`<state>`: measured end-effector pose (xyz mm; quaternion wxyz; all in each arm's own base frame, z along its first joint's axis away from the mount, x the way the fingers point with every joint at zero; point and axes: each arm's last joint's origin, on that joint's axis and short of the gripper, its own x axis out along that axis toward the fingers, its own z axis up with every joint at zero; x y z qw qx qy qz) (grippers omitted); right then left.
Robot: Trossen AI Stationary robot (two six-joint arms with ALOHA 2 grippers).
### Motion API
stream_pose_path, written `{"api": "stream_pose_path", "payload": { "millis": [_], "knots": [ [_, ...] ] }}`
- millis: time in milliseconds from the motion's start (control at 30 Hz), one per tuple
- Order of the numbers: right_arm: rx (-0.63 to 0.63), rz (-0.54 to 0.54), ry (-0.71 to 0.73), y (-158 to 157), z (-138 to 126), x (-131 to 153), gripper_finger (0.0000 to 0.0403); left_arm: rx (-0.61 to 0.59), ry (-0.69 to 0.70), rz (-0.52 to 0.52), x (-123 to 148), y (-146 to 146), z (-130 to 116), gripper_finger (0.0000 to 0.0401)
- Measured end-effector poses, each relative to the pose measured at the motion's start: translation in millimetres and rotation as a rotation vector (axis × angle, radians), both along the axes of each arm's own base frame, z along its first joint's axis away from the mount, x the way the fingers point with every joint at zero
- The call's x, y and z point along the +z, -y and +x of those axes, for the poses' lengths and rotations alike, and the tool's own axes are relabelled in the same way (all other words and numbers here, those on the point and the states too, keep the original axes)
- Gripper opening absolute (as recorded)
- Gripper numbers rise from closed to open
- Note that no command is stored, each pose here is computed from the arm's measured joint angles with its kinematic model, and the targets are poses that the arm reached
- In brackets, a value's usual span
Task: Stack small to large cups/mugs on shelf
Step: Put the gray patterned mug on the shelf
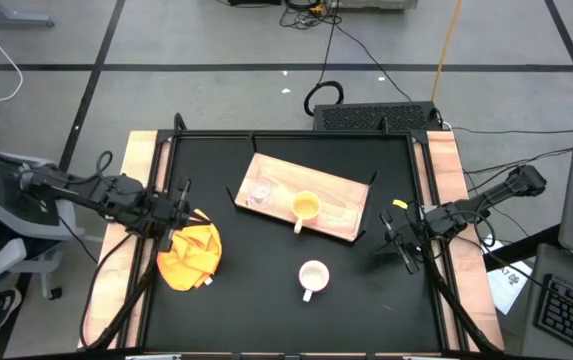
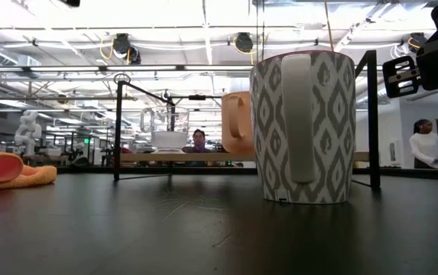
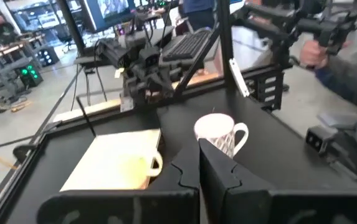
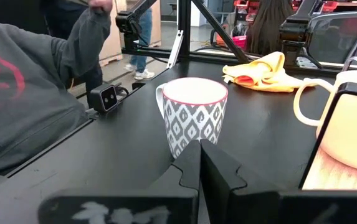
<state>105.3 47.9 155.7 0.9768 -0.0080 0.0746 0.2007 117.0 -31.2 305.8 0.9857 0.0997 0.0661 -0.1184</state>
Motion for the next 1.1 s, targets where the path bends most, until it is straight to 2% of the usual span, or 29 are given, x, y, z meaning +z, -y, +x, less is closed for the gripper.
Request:
{"api": "stream_pose_path", "payload": {
  "millis": [333, 500, 1100],
  "knots": [
    [0.0, -0.003, 0.001, 0.0, 0.0, 0.0, 0.0, 0.056, -0.09, 0.006, -55.4, 0.5, 7.5, 0.0],
    [0.001, -0.007, 0.002, 0.0, 0.0, -0.1, 0.0, 0.016, -0.115, 0.008, -69.5, 2.0, 8.4, 0.0],
    [0.006, -0.021, 0.125, -1.2, 2.7, 10.7, 0.0, 0.018, -0.093, -0.03, -119.8, 2.8, 10.8, 0.0]
  ]
}}
